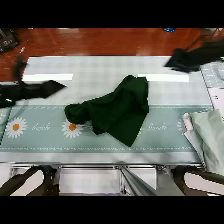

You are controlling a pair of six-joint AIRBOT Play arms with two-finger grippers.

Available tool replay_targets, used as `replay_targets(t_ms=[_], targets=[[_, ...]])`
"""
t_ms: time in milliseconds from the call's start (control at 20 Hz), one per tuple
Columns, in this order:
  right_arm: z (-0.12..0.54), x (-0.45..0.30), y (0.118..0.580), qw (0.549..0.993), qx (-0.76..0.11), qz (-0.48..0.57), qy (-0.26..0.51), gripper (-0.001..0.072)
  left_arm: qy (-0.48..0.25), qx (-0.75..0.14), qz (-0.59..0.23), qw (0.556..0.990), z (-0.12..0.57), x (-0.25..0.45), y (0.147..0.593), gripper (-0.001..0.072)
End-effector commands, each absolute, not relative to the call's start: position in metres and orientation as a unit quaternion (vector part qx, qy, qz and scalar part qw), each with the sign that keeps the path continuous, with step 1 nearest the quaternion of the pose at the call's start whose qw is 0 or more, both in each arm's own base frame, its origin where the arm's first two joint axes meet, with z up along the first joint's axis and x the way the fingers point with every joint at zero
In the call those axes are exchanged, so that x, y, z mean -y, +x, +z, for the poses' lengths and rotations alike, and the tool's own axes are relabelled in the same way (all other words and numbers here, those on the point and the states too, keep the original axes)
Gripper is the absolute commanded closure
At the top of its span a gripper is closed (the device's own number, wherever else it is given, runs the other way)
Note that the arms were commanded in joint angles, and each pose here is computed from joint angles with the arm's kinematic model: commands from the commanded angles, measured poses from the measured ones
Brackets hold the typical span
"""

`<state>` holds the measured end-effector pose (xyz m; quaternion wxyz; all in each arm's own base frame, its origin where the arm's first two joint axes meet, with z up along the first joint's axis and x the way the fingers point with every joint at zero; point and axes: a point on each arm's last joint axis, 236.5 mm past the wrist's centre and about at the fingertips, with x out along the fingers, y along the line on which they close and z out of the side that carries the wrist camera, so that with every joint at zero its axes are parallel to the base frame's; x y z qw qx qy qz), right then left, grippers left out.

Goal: Fold the shirts.

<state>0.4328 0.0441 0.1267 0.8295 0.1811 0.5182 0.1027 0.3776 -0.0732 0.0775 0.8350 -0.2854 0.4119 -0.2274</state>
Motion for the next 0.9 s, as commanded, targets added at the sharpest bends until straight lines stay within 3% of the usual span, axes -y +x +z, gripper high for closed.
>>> replay_targets(t_ms=[0,100,350,600,850], targets=[[0.138,0.060,0.378,0.840,-0.519,-0.026,0.156,0.0305,-0.333,-0.411,-0.132,0.838,0.096,-0.020,0.376,0.0199],[0.109,0.058,0.350,0.838,-0.507,-0.042,0.198,0.0305,-0.395,-0.455,-0.091,0.793,0.055,-0.030,0.352,0.0199],[-0.004,-0.047,0.269,0.778,-0.545,0.047,0.309,0.0305,-0.423,-0.546,-0.092,0.717,-0.040,0.016,0.311,0.0199],[-0.026,-0.085,0.230,0.751,-0.582,0.087,0.301,0.0305,-0.431,-0.616,-0.113,0.650,-0.084,0.049,0.298,0.0199],[-0.025,-0.100,0.229,0.749,-0.585,0.097,0.297,0.0305,-0.414,-0.649,-0.118,0.628,-0.110,0.073,0.293,0.0200]])
